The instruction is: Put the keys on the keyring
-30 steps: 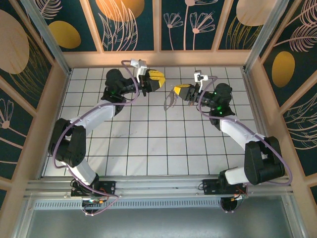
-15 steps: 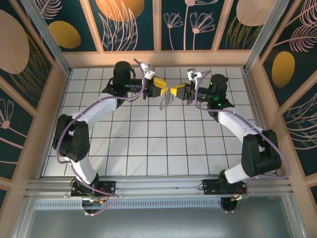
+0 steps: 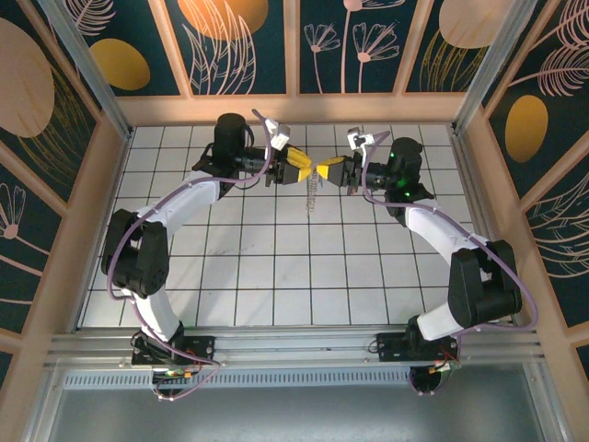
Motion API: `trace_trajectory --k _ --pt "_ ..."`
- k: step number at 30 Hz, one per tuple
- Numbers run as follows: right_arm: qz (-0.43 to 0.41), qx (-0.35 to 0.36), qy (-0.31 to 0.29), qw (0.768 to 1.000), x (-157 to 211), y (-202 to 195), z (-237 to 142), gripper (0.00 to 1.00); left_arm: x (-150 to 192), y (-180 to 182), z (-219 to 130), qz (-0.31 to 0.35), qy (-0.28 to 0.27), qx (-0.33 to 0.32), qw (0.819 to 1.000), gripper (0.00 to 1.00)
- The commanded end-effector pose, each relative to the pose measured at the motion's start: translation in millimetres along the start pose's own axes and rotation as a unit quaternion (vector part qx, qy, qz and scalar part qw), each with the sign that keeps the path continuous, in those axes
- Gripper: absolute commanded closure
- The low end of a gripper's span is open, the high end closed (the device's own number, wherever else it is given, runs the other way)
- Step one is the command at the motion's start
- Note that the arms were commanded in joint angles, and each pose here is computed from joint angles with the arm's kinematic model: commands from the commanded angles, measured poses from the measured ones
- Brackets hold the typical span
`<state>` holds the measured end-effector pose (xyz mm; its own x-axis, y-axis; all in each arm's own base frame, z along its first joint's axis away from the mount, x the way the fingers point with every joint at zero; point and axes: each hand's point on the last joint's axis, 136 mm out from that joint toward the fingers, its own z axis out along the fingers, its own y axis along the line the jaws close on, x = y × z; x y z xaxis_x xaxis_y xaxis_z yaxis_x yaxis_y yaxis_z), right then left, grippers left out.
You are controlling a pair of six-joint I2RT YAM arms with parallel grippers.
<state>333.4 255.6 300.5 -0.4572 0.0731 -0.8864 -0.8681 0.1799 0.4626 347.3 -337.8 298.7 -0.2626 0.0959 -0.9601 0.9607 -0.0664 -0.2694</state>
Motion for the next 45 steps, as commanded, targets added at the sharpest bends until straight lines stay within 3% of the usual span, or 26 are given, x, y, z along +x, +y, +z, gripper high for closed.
trace_trajectory --k 1,15,26,31,34,36,42,45 --pt "-0.033 -0.02 -0.012 0.999 -14 10 2 1.0 -6 -1 0 0.004 -0.007 0.021 1.0 0.68" --pt "-0.032 -0.02 -0.012 0.999 -12 11 4 1.0 -6 -11 14 0.002 -0.007 0.048 0.999 0.72" --pt "-0.029 -0.014 -0.013 0.999 -9 8 4 1.0 -6 -18 17 0.005 -0.006 0.057 0.998 1.0" --pt "-0.025 -0.006 -0.014 1.0 -8 6 2 1.0 -12 -20 15 0.018 -0.013 0.047 0.999 1.0" --pt "-0.022 0.001 -0.02 1.0 -8 4 -2 0.84 -19 -24 12 0.031 -0.023 0.036 0.999 1.0" --pt "-0.022 0.003 -0.023 0.999 -7 5 -5 0.81 -22 -24 11 0.036 -0.027 0.029 0.999 1.0" --pt "-0.022 0.005 -0.029 0.999 -3 10 -12 0.82 -29 -27 9 0.045 -0.034 0.018 0.998 1.0" --pt "-0.023 0.002 -0.03 0.999 -2 13 -14 0.93 -30 -27 9 0.047 -0.036 0.017 0.998 1.0"
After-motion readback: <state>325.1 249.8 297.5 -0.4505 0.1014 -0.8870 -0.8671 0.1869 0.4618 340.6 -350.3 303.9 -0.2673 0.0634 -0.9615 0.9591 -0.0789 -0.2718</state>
